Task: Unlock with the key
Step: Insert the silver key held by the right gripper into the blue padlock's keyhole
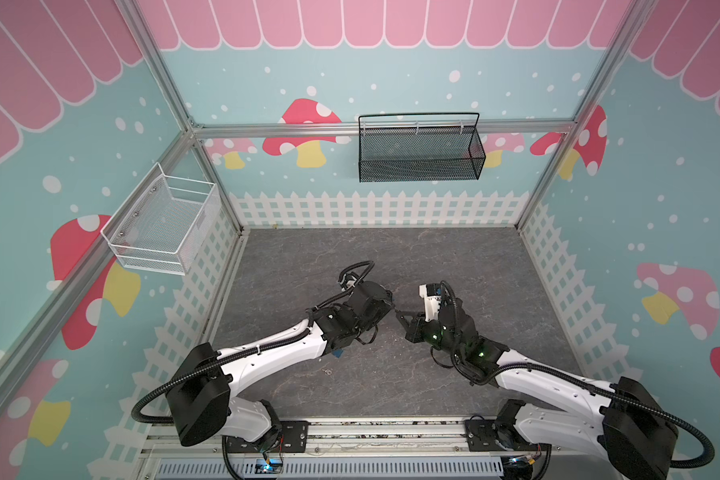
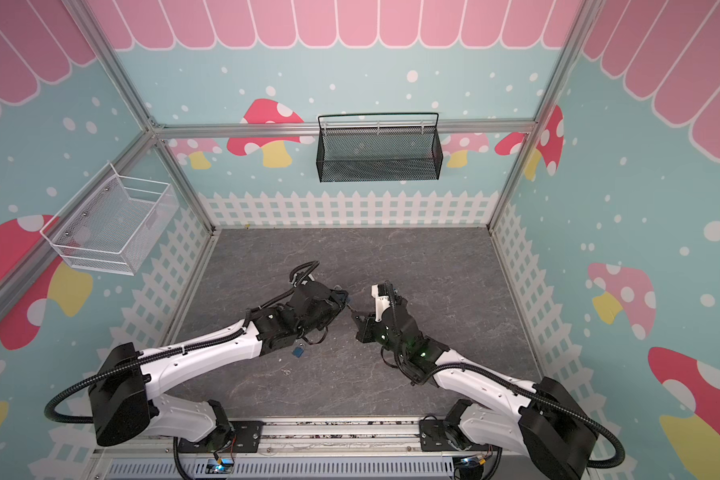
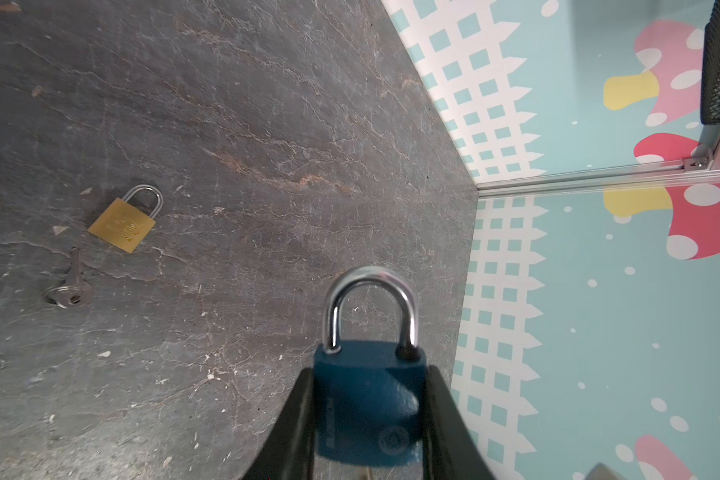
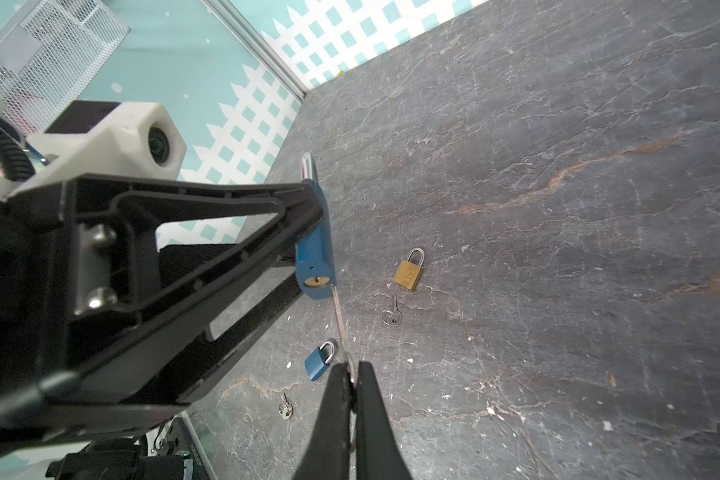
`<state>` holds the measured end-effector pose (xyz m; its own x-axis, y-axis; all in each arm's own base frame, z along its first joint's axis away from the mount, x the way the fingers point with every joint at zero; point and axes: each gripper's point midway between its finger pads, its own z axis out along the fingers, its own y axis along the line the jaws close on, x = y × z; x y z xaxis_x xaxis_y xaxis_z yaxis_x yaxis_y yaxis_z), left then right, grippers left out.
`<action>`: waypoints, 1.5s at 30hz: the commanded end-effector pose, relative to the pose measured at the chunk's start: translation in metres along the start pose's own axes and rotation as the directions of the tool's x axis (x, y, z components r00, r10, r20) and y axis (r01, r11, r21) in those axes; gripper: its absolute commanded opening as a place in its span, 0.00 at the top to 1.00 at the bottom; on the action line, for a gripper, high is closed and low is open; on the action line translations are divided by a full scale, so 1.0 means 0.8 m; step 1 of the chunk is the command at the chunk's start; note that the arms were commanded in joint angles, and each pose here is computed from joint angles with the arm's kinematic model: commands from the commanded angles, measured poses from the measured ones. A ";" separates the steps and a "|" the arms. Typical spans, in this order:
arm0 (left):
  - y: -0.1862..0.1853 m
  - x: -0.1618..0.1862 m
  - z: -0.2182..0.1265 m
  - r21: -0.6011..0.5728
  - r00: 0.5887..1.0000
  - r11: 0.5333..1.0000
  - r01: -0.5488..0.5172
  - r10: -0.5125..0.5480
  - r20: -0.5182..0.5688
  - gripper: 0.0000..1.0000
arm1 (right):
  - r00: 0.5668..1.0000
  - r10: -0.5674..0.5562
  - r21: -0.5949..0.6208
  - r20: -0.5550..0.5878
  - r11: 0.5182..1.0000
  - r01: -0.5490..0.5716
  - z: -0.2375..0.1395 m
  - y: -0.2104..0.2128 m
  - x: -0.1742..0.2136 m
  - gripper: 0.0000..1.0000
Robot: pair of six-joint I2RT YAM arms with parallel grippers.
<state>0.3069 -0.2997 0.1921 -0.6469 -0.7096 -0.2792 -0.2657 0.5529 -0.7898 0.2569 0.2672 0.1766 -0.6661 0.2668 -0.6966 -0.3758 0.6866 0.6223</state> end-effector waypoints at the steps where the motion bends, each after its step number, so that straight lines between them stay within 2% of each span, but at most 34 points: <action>1: -0.014 -0.009 -0.003 0.044 0.999 0.998 0.039 -0.040 0.020 1.00 | 0.998 0.018 -0.030 0.061 0.999 -0.016 -0.004 0.019 -0.023 1.00; 11: -0.025 -0.007 -0.006 0.063 0.999 0.997 0.045 -0.045 0.009 1.00 | 0.998 0.022 -0.059 0.054 0.998 -0.019 -0.001 0.032 -0.027 1.00; 17: -0.028 -0.001 -0.007 0.071 0.998 0.996 0.058 -0.058 -0.008 1.00 | 0.997 0.057 0.016 0.048 0.998 -0.058 0.004 0.014 -0.024 1.00; 24: -0.034 0.002 -0.013 0.083 0.998 0.995 0.061 -0.061 -0.006 1.00 | 0.994 0.079 0.034 0.073 0.996 -0.082 0.004 0.012 -0.032 1.00; 30: -0.032 0.018 -0.015 0.058 0.999 0.997 0.046 -0.045 -0.011 1.00 | 0.985 0.141 -0.039 0.102 0.990 -0.138 -0.002 0.039 -0.054 1.00; 35: -0.030 0.022 -0.016 0.040 1.000 0.999 0.011 -0.011 0.005 1.00 | 0.973 0.200 -0.199 0.119 0.964 -0.174 -0.013 0.075 -0.068 1.00; 38: -0.026 0.024 -0.016 0.035 1.000 0.999 0.024 -0.024 -0.004 1.00 | 0.974 0.196 -0.284 0.111 0.946 -0.157 -0.017 0.097 -0.073 1.00; 40: -0.025 0.026 -0.018 0.044 0.999 0.998 0.041 -0.041 -0.014 1.00 | 0.980 0.163 -0.254 0.116 0.958 -0.130 -0.012 0.094 -0.074 1.00; 42: -0.033 0.035 -0.022 0.074 0.997 0.996 0.056 -0.051 -0.062 1.00 | 0.987 0.098 -0.159 0.128 0.984 -0.077 -0.005 0.079 -0.076 1.00; 45: -0.043 0.044 -0.028 0.106 0.992 0.992 0.064 -0.052 -0.111 1.00 | 0.987 0.009 -0.077 0.161 0.997 0.003 -0.002 0.061 -0.077 1.00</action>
<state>0.3101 -0.2977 0.2137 -0.5591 -0.7763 -0.2913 -0.2702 0.5027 -0.8211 0.2651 0.2780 0.2075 -0.6757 0.3516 -0.6480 -0.3311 0.6407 0.6928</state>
